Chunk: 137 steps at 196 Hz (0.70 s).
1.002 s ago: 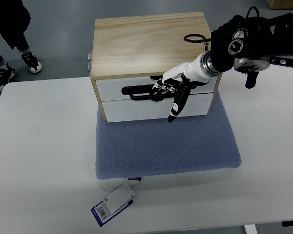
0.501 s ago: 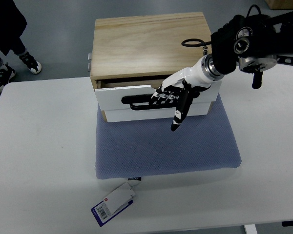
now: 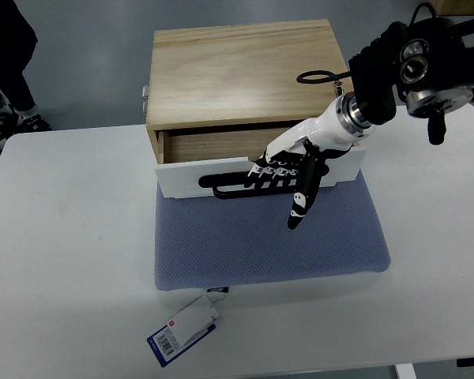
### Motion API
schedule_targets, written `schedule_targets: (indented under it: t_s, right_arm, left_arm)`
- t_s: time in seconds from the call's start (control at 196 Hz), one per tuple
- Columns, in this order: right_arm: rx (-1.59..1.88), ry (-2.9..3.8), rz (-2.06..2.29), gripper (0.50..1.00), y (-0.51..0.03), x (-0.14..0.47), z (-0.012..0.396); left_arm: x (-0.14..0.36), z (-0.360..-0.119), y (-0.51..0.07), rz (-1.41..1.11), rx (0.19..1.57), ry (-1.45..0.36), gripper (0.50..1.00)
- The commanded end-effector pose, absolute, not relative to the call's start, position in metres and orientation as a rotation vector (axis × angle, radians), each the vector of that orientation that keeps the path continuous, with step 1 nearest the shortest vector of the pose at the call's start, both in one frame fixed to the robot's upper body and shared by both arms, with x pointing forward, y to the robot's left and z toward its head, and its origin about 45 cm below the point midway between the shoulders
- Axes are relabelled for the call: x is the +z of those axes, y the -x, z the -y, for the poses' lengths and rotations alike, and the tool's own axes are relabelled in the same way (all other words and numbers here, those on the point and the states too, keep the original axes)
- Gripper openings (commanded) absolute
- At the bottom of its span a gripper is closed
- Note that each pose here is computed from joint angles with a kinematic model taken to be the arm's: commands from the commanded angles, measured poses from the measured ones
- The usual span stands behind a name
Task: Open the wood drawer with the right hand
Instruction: 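Pull the upper drawer toward the robot with the right hand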
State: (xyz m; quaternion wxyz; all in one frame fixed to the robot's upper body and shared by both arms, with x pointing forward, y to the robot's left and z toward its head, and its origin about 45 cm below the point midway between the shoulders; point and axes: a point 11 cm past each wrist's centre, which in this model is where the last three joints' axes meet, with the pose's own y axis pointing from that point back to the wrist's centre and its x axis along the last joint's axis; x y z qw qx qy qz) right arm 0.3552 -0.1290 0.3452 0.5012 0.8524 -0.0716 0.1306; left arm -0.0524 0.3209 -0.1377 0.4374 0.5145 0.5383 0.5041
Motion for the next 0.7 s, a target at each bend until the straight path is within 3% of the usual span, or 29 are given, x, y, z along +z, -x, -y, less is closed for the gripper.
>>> schedule_targets:
  t_s: [0.0,0.516,0.695]
  right_arm:
    - [0.309,-2.065,0.147,0.942,-0.351,0.347,0.129]
    - [0.378,-2.085,0.166,0.944,-0.354,0.379,0.126]
    - [0.467,-2.212,0.325,0.944,-0.378,0.445,0.138]
  left_arm:
    - [-0.138,-0.321,0.052,-1.338,1.255,-1.281,1.000]
    - [-0.138,-0.321,0.052,-1.337,1.253,-1.281,1.000]
    - [-0.138,-0.320,0.052,-1.339,1.249,-1.278,1.000]
